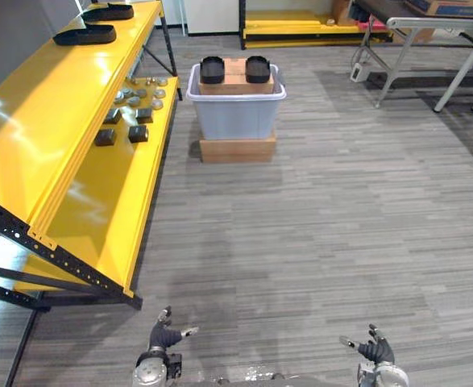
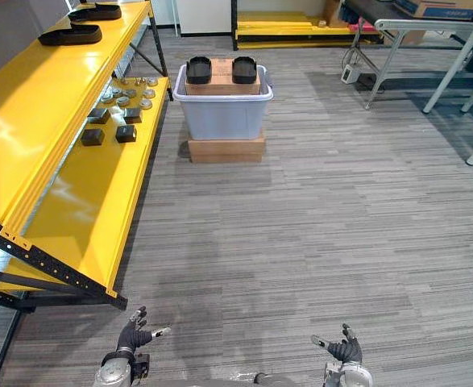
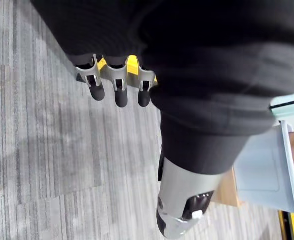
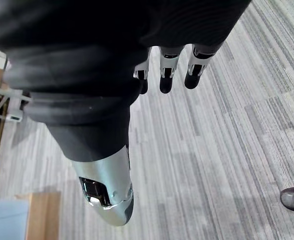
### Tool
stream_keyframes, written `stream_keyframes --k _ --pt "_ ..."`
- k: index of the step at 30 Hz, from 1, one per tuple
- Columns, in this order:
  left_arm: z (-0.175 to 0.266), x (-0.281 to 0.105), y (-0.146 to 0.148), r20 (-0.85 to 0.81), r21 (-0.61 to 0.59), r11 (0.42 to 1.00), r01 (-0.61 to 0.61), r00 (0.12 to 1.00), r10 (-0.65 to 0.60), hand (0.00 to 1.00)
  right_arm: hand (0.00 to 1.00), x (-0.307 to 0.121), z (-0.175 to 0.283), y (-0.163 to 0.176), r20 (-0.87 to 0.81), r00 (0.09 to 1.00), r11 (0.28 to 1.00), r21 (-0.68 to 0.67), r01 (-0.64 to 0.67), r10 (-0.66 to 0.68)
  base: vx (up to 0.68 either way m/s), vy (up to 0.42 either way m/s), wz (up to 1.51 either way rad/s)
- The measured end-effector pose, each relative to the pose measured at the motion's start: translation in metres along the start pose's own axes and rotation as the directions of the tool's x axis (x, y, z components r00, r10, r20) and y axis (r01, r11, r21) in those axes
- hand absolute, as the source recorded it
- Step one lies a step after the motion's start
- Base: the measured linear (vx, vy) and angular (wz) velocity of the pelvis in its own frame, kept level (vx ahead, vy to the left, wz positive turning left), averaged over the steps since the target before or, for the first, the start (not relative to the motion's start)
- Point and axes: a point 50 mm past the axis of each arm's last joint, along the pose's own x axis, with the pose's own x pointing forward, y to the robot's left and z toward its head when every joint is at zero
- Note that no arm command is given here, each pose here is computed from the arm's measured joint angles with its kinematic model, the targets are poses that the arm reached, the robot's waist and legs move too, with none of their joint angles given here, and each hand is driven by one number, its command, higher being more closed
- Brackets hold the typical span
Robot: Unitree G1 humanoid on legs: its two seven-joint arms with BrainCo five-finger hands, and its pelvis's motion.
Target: Walk over and take plastic housings, then place them on the shelf
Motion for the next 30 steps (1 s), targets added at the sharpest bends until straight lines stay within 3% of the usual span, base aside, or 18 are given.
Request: stream_keyframes --k 10,18,30 --pt "0.016 0.007 0.008 0.044 -0.049 0.997 -0.056 0.997 0.058 0.00 0.00 0.006 0.012 0.002 0.018 1.000 1.000 -0.021 -0.013 0.014 0.28 0.052 -0.03" --pt "0.048 0.024 -0.007 0.110 -0.079 0.996 -0.034 0.993 0.043 0.00 0.00 0.014 0.034 -0.005 0.076 0.997 0.998 -0.057 -0.012 0.016 0.62 -0.148 0.35" --pt "0.021 0.011 -0.020 0.040 -0.115 0.993 -0.018 0.999 0.023 0.00 0.00 0.013 0.028 0.002 0.064 0.998 0.999 -0.032 -0.025 0.027 0.53 -0.124 0.02"
